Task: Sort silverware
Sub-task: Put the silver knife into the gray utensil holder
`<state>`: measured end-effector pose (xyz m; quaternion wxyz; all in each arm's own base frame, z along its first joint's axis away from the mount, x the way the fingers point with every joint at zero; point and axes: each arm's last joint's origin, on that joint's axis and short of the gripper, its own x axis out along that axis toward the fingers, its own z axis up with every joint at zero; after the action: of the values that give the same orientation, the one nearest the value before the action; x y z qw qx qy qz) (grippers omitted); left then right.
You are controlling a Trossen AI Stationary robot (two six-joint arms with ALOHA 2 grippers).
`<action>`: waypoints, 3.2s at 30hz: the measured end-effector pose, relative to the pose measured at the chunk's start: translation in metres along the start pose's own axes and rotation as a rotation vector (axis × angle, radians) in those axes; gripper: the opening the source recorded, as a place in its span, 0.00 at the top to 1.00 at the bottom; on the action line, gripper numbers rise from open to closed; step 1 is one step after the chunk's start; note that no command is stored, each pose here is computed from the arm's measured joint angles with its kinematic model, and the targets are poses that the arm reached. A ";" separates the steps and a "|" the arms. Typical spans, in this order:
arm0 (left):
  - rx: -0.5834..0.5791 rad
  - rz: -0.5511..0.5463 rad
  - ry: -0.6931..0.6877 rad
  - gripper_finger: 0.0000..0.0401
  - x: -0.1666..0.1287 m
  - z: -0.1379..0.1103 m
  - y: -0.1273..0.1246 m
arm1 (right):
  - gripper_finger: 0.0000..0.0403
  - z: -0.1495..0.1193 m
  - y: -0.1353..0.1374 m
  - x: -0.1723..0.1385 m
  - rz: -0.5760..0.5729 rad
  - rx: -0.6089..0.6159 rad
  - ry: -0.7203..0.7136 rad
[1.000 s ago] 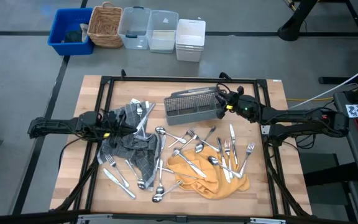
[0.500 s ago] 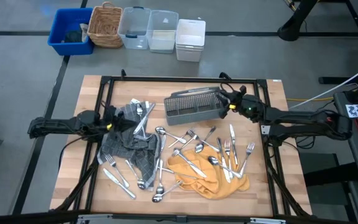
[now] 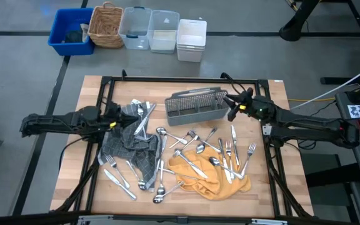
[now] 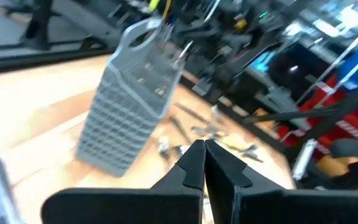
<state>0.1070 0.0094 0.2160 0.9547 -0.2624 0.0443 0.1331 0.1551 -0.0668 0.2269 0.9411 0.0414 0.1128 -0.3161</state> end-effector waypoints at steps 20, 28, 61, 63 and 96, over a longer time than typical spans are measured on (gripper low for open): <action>0.079 0.492 0.442 1.00 0.077 0.020 0.019 | 0.74 0.020 -0.004 -0.032 0.148 0.043 -0.185; 0.134 0.537 0.498 1.00 0.099 0.011 0.036 | 0.74 0.021 -0.004 -0.034 0.150 0.044 -0.193; 0.070 0.733 0.756 0.83 0.127 -0.035 0.077 | 0.74 0.019 -0.004 -0.033 0.155 0.040 -0.176; 0.067 0.729 0.755 0.89 0.126 -0.034 0.076 | 0.74 0.019 -0.004 -0.033 0.155 0.040 -0.176; -0.184 0.664 0.602 0.90 0.117 -0.013 0.062 | 0.74 0.019 -0.004 -0.033 0.155 0.040 -0.176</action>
<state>0.2022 0.0813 0.1567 0.7778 -0.3448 0.3893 0.3530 0.1307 -0.0535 0.2534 0.9680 0.0407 0.0200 -0.2469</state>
